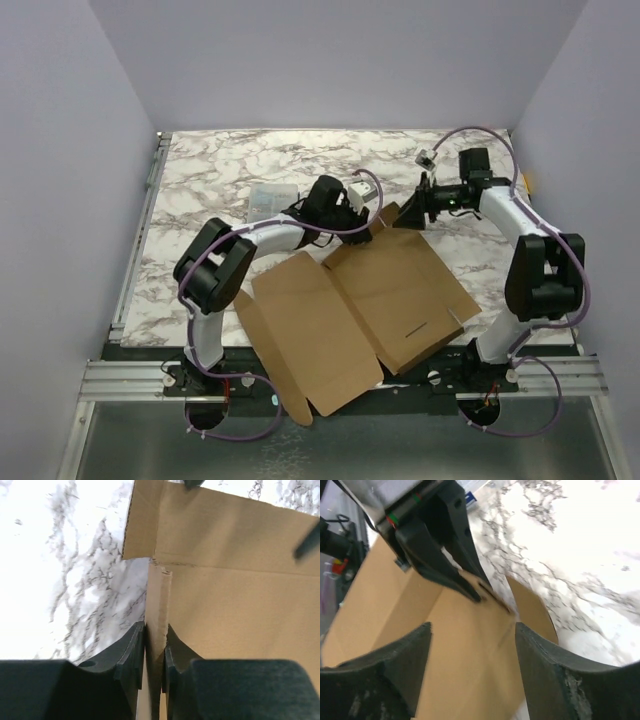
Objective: Fold the paper box
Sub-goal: Fold the paper box at the center of the board.
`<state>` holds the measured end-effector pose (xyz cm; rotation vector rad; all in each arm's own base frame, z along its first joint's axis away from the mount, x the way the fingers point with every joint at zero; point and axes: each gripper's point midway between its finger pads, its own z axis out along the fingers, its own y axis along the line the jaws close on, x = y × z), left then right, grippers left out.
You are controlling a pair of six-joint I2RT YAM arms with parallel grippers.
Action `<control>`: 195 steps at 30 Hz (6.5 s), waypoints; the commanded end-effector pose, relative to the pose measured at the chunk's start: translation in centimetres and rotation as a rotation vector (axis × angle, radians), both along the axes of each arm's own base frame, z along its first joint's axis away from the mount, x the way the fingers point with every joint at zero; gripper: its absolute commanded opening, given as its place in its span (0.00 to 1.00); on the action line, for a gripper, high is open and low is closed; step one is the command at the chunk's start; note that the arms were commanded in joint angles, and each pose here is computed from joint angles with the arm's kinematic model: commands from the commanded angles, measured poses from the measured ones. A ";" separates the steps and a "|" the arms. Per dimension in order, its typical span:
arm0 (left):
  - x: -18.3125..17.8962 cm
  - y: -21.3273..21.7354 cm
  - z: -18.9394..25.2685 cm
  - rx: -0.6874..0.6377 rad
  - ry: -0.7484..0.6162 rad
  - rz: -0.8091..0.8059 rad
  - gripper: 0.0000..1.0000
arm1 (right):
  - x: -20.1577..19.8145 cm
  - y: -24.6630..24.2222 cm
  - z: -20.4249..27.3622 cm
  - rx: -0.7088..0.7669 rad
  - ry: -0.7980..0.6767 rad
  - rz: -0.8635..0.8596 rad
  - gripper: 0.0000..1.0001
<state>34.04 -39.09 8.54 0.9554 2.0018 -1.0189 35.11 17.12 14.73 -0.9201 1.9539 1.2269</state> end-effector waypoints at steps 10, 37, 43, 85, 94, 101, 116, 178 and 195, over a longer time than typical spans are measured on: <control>-0.6 1.5 10.8 -0.113 -0.390 -0.063 0.23 | -3.2 -3.2 0.4 -0.132 -0.026 -0.085 1.00; 3.4 7.2 27.3 -0.688 -0.255 0.309 0.99 | 2.8 -5.9 10.9 -0.243 -0.393 -0.341 0.00; 1.3 8.0 30.3 -0.868 -0.038 0.340 0.98 | 5.1 -7.2 14.2 -0.257 -0.463 -0.473 0.00; 7.2 -0.3 27.0 -0.953 -0.037 1.125 0.77 | 4.4 -2.6 15.9 -0.258 -0.442 -0.679 0.00; 8.0 -0.5 25.6 -0.934 -0.019 1.112 0.71 | 4.0 -2.2 16.4 -0.250 -0.442 -0.663 0.00; 8.5 -0.7 24.9 -0.922 -0.017 1.109 0.70 | 3.9 -1.9 16.5 -0.247 -0.441 -0.652 0.00; 8.6 -1.8 25.5 -0.951 0.002 1.029 0.70 | 4.1 -2.0 16.1 -0.264 -0.446 -0.663 0.00; 11.7 6.2 21.7 -0.961 0.121 1.307 0.00 | 5.2 -3.7 16.1 -0.372 -0.555 -0.738 0.00; 10.5 7.7 20.7 -0.920 0.118 1.333 0.00 | 6.8 -6.0 17.2 -0.422 -0.620 -0.874 0.00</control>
